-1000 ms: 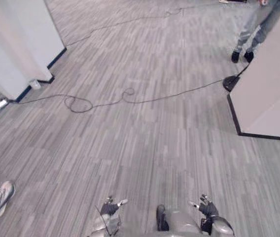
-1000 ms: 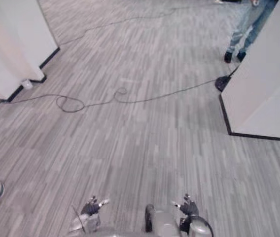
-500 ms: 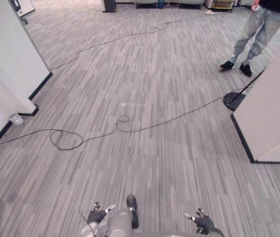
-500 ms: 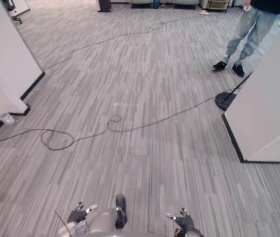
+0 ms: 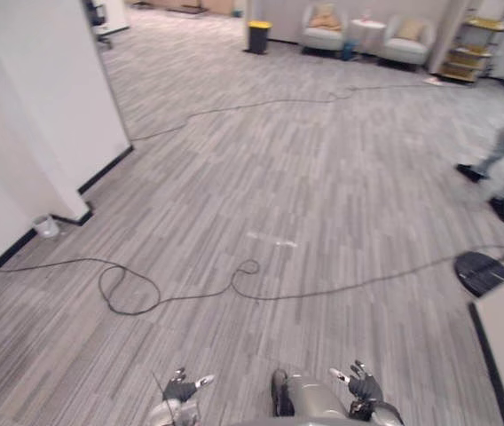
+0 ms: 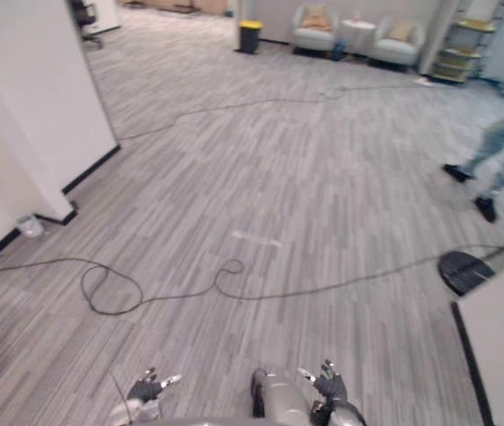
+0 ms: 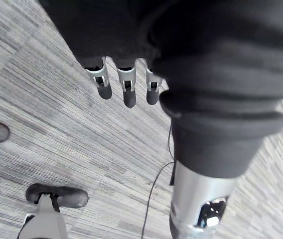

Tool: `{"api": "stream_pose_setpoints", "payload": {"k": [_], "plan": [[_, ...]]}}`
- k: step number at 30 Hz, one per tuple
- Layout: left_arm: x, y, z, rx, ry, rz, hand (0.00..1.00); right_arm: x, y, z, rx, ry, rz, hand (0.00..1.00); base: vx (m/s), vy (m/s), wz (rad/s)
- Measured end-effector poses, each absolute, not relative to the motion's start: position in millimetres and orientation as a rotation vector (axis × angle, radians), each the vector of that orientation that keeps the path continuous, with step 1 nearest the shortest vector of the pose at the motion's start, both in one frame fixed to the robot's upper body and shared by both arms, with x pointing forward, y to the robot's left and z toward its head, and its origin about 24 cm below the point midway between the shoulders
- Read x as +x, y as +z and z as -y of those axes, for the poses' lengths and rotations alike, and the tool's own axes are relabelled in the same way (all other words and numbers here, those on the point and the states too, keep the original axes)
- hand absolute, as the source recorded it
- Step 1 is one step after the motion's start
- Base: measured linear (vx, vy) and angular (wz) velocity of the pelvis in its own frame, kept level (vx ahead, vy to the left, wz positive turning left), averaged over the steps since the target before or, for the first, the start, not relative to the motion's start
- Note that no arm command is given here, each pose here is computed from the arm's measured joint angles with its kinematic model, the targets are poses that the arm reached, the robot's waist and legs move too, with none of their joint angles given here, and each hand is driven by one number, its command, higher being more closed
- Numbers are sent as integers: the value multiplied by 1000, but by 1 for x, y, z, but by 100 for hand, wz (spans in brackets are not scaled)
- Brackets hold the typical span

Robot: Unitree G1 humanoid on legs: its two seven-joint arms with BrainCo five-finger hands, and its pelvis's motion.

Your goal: Organize washtable

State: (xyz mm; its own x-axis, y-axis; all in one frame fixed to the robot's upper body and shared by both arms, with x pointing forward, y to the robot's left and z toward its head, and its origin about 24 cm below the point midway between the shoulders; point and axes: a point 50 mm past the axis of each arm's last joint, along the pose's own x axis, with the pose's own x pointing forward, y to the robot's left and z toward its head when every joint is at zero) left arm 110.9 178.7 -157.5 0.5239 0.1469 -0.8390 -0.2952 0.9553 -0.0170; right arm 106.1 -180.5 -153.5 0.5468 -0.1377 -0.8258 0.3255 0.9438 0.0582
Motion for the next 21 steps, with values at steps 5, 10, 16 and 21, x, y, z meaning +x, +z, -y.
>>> {"api": "stream_pose_setpoints", "payload": {"k": [5,10,16,21], "plan": [[112,-156,-171,-213,291,-958,0,114,-150,191,128,-221,-959,0,656,-196,36],[113,-153,-177,-202,302,-939,0,109,-154,181,158,-216,-992,0,378,-79,-66],[109,-156,-172,-207,295,-962,0,100,-157,183,165,-255,-1017,0,254,182,-85],[108,-157,-181,-168,291,-980,0,95,-162,168,179,-217,-1058,0,113,167,-71]]}}
